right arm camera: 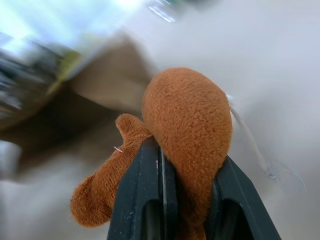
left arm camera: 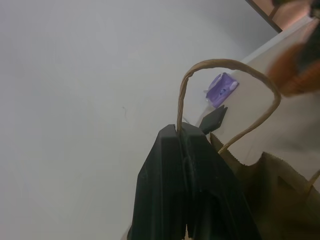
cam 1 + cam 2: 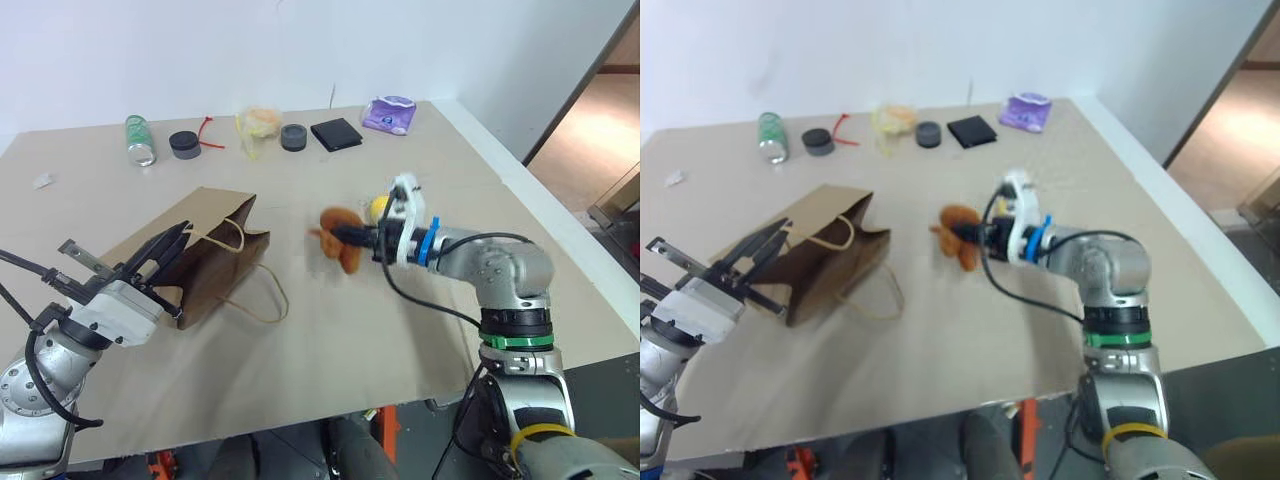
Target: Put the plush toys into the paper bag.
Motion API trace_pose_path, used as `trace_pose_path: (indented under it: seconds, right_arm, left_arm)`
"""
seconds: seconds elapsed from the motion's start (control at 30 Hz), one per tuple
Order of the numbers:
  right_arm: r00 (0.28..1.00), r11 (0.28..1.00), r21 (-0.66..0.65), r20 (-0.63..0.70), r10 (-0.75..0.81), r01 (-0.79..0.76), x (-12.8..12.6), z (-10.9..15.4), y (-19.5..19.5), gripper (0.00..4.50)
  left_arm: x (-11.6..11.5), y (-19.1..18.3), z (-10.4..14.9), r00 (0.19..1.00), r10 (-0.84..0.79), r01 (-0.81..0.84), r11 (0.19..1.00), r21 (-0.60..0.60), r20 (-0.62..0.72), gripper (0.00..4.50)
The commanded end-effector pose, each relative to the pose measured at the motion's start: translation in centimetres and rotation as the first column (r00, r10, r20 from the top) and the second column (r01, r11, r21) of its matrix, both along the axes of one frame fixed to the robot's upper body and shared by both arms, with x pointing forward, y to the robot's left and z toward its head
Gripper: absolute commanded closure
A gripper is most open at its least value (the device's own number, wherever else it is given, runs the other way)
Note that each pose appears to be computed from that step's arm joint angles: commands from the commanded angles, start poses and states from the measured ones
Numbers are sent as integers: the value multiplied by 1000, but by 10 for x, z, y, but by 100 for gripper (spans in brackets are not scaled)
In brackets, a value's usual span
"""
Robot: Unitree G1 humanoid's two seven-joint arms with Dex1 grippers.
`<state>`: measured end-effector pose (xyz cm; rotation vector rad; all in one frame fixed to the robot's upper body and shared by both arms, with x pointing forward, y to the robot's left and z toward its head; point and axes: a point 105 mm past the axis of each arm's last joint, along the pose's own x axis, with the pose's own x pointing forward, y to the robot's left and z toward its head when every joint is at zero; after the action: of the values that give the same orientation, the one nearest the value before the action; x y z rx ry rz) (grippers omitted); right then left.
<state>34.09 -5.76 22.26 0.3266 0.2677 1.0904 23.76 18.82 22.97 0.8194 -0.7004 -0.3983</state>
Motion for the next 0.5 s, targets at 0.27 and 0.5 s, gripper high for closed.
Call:
trace_pose_path:
  seconds: [0.27,0.5]
  right_arm:
    - [992,994,-36,-78,103,-106,-22,-16,73,418]
    - [990,991,-91,-111,89,-99,-15,-30,97,418]
  left_arm:
    - [-2,-1,7,998,-30,30,1000,-1,56,450]
    - [-4,-8,5,997,-58,58,998,3,58,450]
